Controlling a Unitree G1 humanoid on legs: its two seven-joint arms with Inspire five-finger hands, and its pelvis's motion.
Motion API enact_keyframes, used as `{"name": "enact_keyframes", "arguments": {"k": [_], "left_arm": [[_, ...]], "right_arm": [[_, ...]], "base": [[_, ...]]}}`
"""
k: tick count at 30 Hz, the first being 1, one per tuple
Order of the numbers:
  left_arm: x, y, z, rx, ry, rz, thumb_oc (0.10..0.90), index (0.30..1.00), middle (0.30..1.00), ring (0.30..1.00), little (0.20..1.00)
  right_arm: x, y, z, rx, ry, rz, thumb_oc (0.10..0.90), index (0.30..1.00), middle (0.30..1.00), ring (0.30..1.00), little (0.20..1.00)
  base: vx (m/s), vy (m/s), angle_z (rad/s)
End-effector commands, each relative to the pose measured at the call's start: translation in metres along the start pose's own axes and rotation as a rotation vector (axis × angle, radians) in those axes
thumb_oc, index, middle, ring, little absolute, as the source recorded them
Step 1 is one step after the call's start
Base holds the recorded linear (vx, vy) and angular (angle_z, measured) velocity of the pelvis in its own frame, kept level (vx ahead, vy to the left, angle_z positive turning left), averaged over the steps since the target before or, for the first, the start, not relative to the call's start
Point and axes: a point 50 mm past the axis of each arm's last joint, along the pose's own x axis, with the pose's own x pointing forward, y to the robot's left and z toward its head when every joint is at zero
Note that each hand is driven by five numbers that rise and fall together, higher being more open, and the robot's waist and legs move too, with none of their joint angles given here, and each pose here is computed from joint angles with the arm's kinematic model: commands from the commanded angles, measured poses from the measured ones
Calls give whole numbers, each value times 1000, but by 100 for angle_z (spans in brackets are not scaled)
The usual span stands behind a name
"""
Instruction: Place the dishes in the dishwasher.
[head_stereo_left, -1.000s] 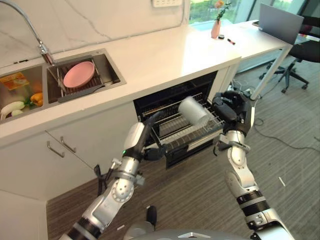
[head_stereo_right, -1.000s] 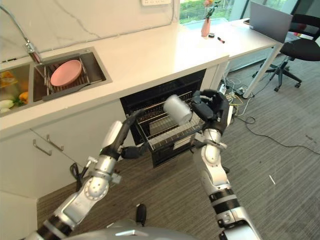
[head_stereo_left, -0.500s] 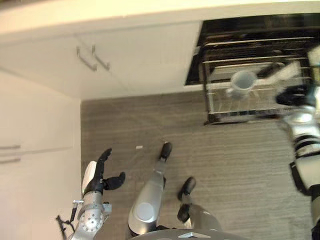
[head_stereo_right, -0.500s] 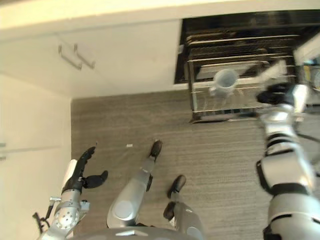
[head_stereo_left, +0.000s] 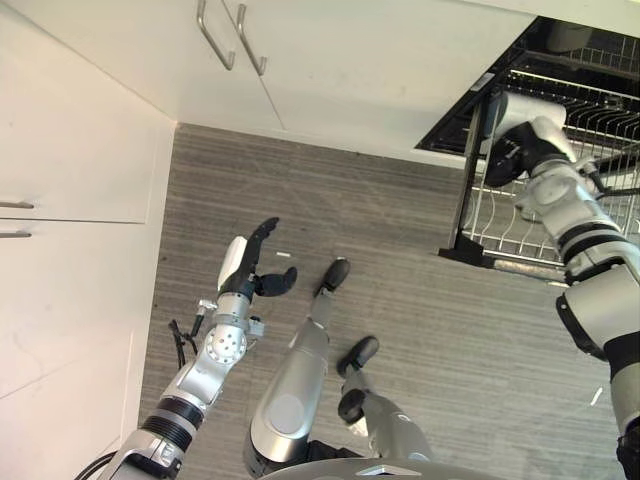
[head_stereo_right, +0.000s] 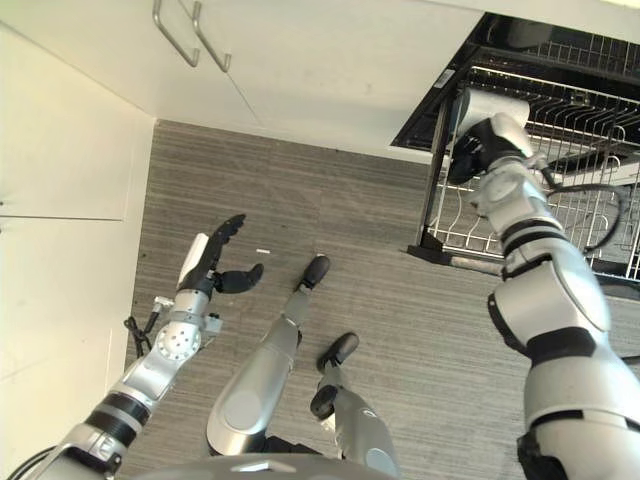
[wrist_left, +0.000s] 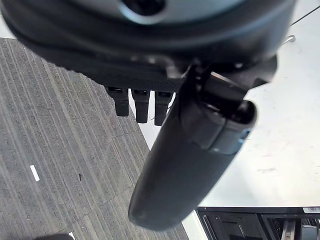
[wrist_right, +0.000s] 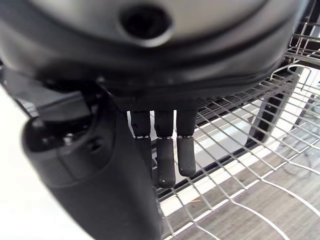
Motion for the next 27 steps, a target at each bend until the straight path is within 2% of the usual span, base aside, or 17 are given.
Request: {"name": "enact_keyframes", "arguments": {"k": [1, 5, 6, 7, 10, 11, 13, 14, 16, 17, 18, 21, 23, 24, 25, 26, 27], "left_arm": [[-16, 7, -1, 19, -50, -17, 800, 900, 900, 900, 900], [-13, 9, 1, 39, -56, -14, 800, 900, 900, 900, 900], [-12, 12, 1, 50, -56, -8, 800, 900, 900, 900, 900], [-12, 14, -1, 57, -51, -8, 800, 900, 900, 900, 900], [-12, 14, -3, 64, -39, -5, 800, 900, 900, 900, 900], [-13, 18, -10, 84, -6, 24, 800, 900, 900, 900, 900], [-16, 18, -14, 88, 12, 31, 800, 900, 900, 900, 900], [-25, 18, -29, 76, 93, 53, 800, 900, 900, 900, 900], [-34, 14, -42, 88, 156, 33, 800, 900, 900, 900, 900], [-34, 14, -42, 88, 156, 33, 800, 900, 900, 900, 900], [-42, 10, -54, 85, 221, 27, 800, 900, 900, 900, 900], [-46, 9, -60, 84, 255, 22, 800, 900, 900, 900, 900], [-70, -6, -101, 36, 508, 17, 800, 900, 900, 900, 900], [-83, -12, -116, 19, 611, 19, 800, 900, 900, 900, 900], [-83, -12, -116, 19, 611, 19, 800, 900, 900, 900, 900], [-103, -21, -135, -11, 757, 28, 800, 900, 900, 900, 900], [-103, -21, -135, -11, 757, 28, 800, 900, 900, 900, 900]], "right_arm": [[-2, -20, -19, -3, 19, -92, 400, 300, 300, 300, 300], [-4, -13, -27, 28, 60, -107, 400, 300, 300, 300, 300], [-5, -9, -33, 45, 84, -112, 436, 354, 354, 354, 354], [-5, -7, -33, 52, 88, -112, 800, 900, 900, 900, 900], [-6, -4, -33, 60, 88, -119, 800, 900, 900, 900, 900], [-9, 12, -25, 134, 11, -136, 800, 900, 900, 900, 900], [-13, 19, -22, 194, -32, -132, 800, 900, 900, 900, 900], [-27, 38, -17, 344, -134, -105, 800, 900, 900, 900, 900], [-47, 56, -25, 441, -180, -85, 800, 900, 900, 900, 900], [-47, 56, -25, 441, -180, -85, 800, 900, 900, 900, 900], [-71, 65, -46, 540, -179, -98, 800, 900, 900, 900, 900], [-83, 67, -56, 575, -177, -105, 800, 900, 900, 900, 900], [-123, 77, -68, 777, -191, -137, 800, 900, 900, 900, 900], [-129, 78, -68, 873, -198, -138, 800, 900, 900, 900, 900], [-129, 78, -68, 873, -198, -138, 800, 900, 900, 900, 900], [-140, 78, -60, 1001, -260, -117, 800, 900, 900, 900, 900], [-140, 78, -60, 1001, -260, -117, 800, 900, 900, 900, 900]], "base": [[0, 0, 0], [0, 0, 0], [-35, 0, -2], [-35, 0, -2], [-23, 11, -6], [-33, 17, -6], [-28, 15, -16], [-16, 11, -23], [18, 3, -45], [56, 15, -55], [34, 16, -21], [22, 13, -12], [52, 43, -15], [14, 45, -8], [4, 47, -28], [3, 27, -26], [17, 33, -40]]}}
